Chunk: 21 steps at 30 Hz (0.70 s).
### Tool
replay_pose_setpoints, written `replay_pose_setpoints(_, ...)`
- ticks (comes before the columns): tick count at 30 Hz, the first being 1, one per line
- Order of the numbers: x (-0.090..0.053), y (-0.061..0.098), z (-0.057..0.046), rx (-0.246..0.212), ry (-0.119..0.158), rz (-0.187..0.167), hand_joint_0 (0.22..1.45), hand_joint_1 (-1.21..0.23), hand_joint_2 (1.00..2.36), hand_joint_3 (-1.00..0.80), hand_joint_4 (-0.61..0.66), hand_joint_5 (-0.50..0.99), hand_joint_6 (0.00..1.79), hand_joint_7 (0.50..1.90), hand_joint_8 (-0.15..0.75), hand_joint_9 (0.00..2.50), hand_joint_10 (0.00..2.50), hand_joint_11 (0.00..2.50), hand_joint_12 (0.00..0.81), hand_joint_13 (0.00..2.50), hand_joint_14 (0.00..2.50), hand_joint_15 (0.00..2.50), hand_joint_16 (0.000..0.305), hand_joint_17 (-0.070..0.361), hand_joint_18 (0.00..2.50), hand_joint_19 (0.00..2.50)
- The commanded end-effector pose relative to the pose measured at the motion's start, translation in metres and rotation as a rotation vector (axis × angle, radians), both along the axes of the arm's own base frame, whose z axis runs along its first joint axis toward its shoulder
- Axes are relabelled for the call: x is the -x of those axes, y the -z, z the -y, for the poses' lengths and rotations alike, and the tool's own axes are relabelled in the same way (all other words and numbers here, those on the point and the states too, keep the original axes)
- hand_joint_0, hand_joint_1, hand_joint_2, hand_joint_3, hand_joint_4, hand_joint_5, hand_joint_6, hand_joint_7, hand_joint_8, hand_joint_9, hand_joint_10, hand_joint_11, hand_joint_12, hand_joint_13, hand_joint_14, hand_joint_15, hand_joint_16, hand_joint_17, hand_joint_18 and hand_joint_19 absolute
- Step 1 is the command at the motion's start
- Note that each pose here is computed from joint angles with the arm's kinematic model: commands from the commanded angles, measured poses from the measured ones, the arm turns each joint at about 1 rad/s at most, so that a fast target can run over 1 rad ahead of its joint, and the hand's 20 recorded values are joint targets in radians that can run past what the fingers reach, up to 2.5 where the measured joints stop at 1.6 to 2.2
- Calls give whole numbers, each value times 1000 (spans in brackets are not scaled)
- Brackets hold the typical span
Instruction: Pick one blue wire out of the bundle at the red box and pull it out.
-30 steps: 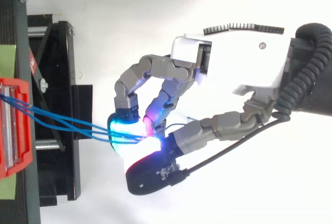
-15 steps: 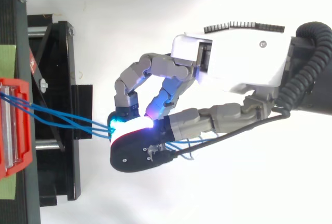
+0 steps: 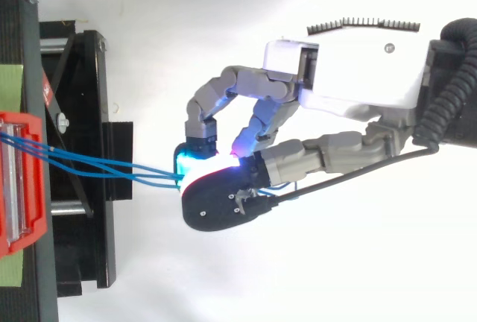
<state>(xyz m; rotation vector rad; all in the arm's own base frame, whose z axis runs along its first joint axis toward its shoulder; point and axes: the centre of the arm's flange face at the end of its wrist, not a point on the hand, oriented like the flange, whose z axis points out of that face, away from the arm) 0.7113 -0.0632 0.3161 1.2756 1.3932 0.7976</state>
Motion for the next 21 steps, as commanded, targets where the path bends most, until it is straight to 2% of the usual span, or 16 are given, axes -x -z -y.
replay_pose_setpoints(1, 4, -3, 2, 2, -1, -14, 537, -548, 1009, -311, 181, -191, 856, 829, 374, 1088, 14, 802, 415, 971, 21, 625, 43, 97, 754, 631)
replay_pose_setpoints(6, 4, -5, 2, 6, -2, -12, 559, -603, 1010, -247, 184, -193, 881, 812, 385, 1097, 14, 798, 427, 992, 20, 609, 46, 104, 804, 604)
replay_pose_setpoints(16, 4, -6, 3, 9, 3, -7, 619, -721, 1015, -59, 77, -194, 925, 864, 383, 1111, 11, 827, 407, 1019, 19, 602, 43, 96, 876, 568)
replay_pose_setpoints(18, 3, -6, 2, 9, 2, -4, 631, -741, 1019, -71, 71, -201, 933, 845, 375, 1089, 14, 837, 395, 1011, 22, 616, 41, 91, 862, 580)
replay_pose_setpoints(21, 2, -7, 2, 9, 3, 5, 659, -754, 1017, -183, 94, -210, 934, 800, 355, 1057, 14, 848, 381, 992, 22, 620, 39, 87, 851, 584)
